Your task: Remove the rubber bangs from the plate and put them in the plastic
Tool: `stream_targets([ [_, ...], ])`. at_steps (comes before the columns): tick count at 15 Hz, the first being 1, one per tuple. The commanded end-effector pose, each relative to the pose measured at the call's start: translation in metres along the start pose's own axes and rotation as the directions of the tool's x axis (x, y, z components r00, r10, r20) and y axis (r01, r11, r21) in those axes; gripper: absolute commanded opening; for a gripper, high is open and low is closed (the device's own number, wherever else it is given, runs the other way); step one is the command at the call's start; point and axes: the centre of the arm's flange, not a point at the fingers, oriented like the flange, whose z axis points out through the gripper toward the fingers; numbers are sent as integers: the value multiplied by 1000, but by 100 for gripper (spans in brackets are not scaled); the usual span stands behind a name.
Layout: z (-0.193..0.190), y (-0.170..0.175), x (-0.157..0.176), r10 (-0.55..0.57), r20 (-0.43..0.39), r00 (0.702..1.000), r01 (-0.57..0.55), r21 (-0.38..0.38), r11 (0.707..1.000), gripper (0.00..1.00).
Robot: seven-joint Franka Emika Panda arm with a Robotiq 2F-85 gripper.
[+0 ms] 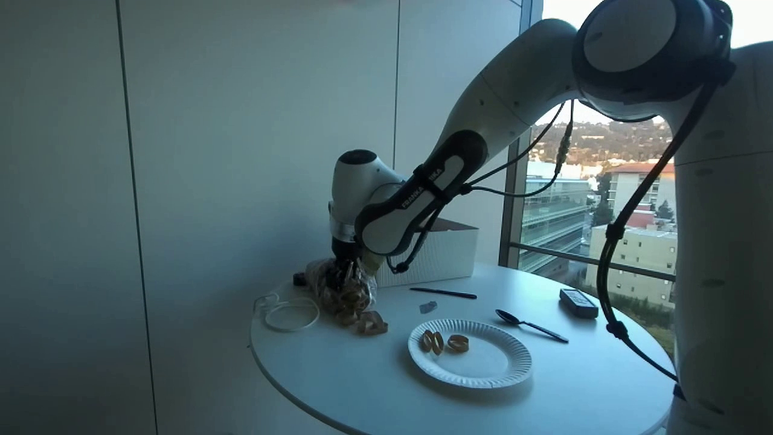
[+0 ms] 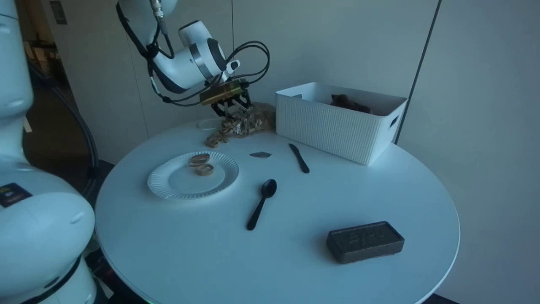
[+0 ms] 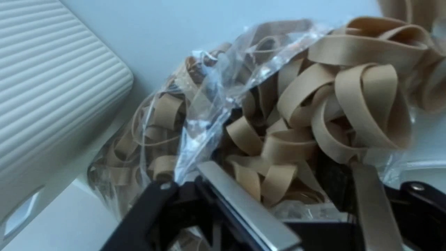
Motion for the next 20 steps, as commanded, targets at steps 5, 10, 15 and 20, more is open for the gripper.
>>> stream_targets([
  [5, -97, -15, -53, 27, 152, 988, -40, 83, 996, 100],
  [10, -121, -10, -92, 10, 312, 950, -96, 263, 960, 100],
  [15, -102, -7, -121, 27, 412, 911, -194, 371, 908, 100],
  [20, -79, -3, -139, 32, 468, 883, -221, 354, 909, 100],
])
